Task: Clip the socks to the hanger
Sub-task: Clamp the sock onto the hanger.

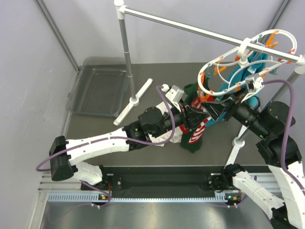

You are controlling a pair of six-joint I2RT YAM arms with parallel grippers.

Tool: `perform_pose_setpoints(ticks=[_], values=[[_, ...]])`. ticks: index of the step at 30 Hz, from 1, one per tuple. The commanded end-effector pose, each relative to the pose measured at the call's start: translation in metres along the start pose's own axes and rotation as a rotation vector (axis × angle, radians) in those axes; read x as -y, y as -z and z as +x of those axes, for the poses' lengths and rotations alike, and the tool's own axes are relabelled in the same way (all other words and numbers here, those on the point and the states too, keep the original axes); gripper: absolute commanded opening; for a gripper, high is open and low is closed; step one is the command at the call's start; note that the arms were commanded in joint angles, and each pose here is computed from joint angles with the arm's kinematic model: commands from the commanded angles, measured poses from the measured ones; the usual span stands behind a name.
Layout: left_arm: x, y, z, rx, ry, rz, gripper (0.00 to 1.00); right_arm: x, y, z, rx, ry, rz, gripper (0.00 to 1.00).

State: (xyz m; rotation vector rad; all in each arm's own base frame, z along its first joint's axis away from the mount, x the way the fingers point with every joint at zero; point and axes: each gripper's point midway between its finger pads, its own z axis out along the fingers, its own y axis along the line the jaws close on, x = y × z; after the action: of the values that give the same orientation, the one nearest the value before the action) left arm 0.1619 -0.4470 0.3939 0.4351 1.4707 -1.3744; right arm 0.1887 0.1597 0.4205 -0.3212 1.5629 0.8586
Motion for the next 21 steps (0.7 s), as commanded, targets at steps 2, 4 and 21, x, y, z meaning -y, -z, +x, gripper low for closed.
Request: perform_pose_setpoints(ticks=[2,4,21], values=[[0.013,-0.004,-0.016,0.029,0.011,0.03,0.43,-0.002,0.01,0.008,-0.079,-0.013,0.024,0.71],[0.013,-0.004,-0.015,0.019,0.005,0.026,0.49,0.002,0.015,0.011,-0.099,-0.007,0.052,0.75],[0.047,-0.012,0.01,-0.209,-0.103,0.201,0.99,0.045,0.079,0.025,-0.163,0.056,0.382,1.0]])
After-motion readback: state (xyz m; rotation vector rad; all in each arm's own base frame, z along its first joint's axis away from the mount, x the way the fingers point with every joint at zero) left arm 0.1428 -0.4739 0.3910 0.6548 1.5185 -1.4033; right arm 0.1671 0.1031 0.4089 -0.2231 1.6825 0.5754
